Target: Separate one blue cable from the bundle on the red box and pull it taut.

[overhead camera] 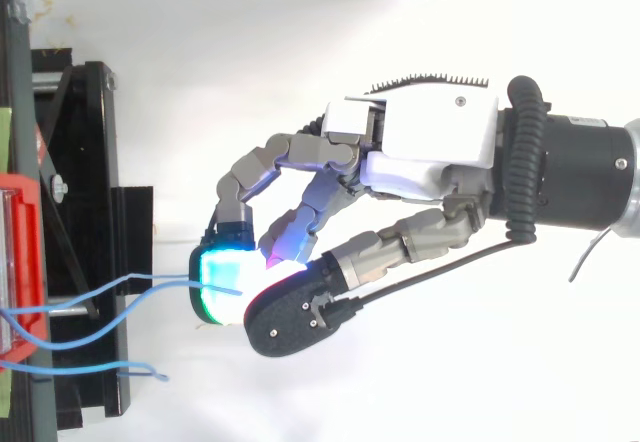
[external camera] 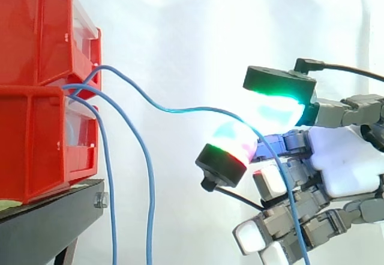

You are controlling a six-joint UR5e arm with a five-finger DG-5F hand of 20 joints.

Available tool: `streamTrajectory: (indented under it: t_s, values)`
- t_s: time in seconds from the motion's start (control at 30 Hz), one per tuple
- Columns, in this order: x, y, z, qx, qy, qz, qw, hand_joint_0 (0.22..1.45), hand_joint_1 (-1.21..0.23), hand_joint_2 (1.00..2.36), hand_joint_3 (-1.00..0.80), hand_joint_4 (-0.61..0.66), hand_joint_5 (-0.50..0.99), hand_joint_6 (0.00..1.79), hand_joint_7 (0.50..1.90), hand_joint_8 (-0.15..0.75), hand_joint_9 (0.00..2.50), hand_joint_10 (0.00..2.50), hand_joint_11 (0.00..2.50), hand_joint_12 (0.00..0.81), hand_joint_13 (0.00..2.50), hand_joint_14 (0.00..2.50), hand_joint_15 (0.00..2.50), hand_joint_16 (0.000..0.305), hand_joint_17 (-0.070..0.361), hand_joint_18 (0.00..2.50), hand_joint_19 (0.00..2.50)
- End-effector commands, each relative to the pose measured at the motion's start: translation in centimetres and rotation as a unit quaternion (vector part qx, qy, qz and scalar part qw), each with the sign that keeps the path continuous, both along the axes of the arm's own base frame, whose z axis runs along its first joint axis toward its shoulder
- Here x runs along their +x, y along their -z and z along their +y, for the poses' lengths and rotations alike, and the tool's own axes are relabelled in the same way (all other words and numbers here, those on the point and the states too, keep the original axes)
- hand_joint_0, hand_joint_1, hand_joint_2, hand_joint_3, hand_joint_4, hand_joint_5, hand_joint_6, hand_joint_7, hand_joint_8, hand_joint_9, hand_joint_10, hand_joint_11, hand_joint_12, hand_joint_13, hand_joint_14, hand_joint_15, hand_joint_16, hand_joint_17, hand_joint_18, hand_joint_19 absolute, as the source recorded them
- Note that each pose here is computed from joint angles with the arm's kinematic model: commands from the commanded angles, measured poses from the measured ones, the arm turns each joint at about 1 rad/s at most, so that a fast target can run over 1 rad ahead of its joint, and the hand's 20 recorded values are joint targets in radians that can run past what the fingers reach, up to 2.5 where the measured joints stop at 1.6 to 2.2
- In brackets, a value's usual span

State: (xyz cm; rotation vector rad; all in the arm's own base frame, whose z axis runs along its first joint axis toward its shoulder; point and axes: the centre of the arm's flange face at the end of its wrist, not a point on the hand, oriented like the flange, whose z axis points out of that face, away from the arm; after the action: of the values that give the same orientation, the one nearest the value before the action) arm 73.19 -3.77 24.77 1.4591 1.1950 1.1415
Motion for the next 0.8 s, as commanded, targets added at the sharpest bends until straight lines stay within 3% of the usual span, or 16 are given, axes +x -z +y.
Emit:
streamTrajectory:
  t_s: [0.0,0.77]
  values:
    - [-0.01,0.02,-0.01,0.0,0.0,0.0,1.0,0.61,-0.8,1.01,-0.24,-0.02,-0.05,0.88,0.88,0.189,1.15,0.01,0.41,0.3,0.82,0.02,0.4,0.039,0.087,0.68,0.46]
    - [-0.01,0.02,-0.01,0.0,0.0,0.0,1.0,0.61,-0.8,1.02,-0.24,-0.01,-0.05,0.88,0.88,0.19,1.18,0.01,0.42,0.305,0.84,0.02,0.42,0.039,0.087,0.7,0.47]
